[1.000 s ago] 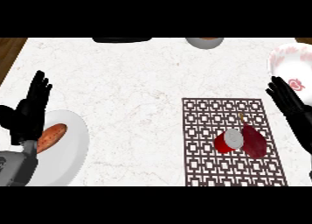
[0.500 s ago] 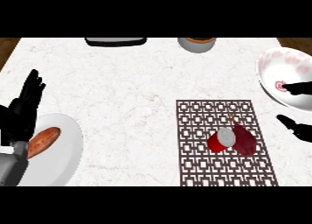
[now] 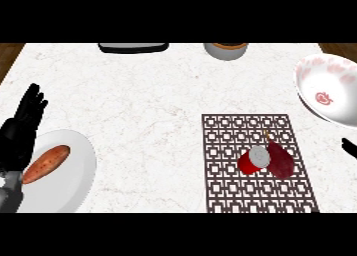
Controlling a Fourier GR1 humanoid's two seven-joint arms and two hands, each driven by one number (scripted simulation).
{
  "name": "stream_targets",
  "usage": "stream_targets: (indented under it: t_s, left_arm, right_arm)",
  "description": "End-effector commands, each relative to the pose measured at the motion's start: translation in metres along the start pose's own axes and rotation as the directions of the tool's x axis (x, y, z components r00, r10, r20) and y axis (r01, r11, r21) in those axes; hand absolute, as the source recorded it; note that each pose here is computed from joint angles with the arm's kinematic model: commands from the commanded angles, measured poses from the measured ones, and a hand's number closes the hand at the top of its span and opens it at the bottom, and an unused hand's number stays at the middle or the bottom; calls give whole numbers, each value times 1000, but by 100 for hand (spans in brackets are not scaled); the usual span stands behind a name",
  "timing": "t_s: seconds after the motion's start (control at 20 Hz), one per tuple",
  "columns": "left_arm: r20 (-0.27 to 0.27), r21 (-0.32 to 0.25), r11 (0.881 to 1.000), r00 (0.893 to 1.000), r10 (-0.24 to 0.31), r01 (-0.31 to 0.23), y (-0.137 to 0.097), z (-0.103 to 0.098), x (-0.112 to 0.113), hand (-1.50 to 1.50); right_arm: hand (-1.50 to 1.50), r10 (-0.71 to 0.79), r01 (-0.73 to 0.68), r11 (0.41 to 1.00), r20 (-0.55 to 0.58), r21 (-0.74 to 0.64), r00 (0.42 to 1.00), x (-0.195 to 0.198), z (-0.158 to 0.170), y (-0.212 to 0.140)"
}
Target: Pick the can from the placemat and place it in the bowl
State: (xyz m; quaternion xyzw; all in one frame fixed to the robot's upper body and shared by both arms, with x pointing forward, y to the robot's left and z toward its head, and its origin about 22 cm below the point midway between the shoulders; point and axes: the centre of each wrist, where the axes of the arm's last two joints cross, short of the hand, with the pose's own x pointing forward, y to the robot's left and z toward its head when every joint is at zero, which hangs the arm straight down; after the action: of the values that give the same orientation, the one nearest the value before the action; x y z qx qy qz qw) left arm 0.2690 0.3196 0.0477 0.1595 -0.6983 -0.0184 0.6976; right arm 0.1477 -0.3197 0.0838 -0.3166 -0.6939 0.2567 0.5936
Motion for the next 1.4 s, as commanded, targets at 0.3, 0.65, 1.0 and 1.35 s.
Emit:
stream_targets:
  t_s: [0.3,0.65,1.0,1.35]
  left_arm:
    - [14,-21,1000,1000,0,0,-5,-9,12,0]
    - [45,-49,999,999,22,-19,-14,0,18,0]
    - [24,-73,997,1000,11,-9,-13,-9,15,0]
    - [21,-76,997,1000,8,-6,-15,-1,5,0]
  right_arm:
    - [-150,82,-82,997,-57,7,995,71,-15,-46]
    - [-150,265,-232,945,-122,233,957,94,-53,-43]
    - [-150,371,-265,849,-158,458,915,100,-103,-33]
    - [-150,419,-246,725,-128,643,899,111,-129,1]
